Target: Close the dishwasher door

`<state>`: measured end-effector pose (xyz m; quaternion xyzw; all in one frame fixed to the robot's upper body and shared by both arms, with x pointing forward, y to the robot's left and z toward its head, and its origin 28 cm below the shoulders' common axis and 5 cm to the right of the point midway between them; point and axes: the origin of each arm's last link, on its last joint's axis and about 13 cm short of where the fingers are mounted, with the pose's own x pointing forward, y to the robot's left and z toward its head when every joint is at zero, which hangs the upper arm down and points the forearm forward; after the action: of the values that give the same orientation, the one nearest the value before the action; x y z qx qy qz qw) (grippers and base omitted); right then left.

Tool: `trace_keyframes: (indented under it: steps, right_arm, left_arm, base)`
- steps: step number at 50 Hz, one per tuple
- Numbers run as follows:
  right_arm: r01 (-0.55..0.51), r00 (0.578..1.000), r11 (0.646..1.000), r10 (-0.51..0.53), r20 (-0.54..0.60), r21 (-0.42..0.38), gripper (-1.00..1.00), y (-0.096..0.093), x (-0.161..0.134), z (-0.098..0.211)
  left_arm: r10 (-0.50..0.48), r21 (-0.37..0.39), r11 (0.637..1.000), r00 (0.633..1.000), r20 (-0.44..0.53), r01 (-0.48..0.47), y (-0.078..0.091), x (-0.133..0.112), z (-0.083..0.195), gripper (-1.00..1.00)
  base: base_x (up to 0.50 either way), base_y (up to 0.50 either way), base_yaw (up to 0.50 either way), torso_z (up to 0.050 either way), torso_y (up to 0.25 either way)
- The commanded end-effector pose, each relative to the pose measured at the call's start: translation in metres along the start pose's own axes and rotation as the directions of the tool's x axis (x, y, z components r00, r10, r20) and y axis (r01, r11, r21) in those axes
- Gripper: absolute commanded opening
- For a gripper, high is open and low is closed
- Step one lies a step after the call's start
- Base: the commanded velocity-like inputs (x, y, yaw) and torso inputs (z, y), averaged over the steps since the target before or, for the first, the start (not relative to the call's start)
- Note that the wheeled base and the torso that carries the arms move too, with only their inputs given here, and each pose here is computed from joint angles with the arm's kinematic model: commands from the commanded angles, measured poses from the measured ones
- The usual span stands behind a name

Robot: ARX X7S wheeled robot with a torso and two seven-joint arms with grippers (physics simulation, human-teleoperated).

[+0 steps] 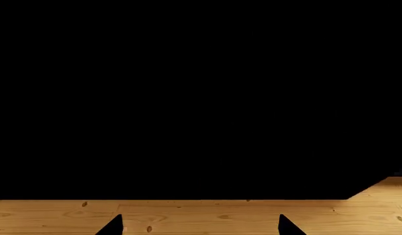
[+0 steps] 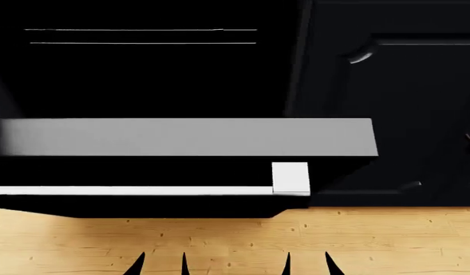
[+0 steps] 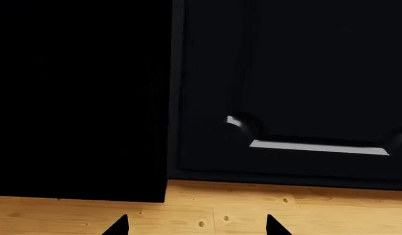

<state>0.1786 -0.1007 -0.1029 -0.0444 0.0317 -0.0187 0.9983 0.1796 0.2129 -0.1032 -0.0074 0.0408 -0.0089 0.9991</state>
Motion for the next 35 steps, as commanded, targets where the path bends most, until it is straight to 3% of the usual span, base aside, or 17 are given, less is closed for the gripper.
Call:
trace_keyframes:
  steps: [1, 35]
  right_arm:
    - [0.001, 1.000, 1.000, -0.001, 0.000, -0.001, 1.00, -0.0001, 0.0000, -0.0001]
    - [0.001, 1.000, 1.000, -0.001, 0.000, 0.001, 1.00, 0.0001, -0.0001, 0.0000]
  left_arm:
    - [0.000, 0.001, 1.000, 1.000, 0.000, 0.000, -0.0002, 0.0002, 0.0001, 1.00]
    - [0.000, 0.000, 1.000, 1.000, -0.001, 0.000, -0.0001, -0.0001, -0.0001, 1.00]
  base:
    - [0.00, 0.46, 0.00, 0.000, 0.000]
    - [0.00, 0.42, 0.00, 0.000, 0.000]
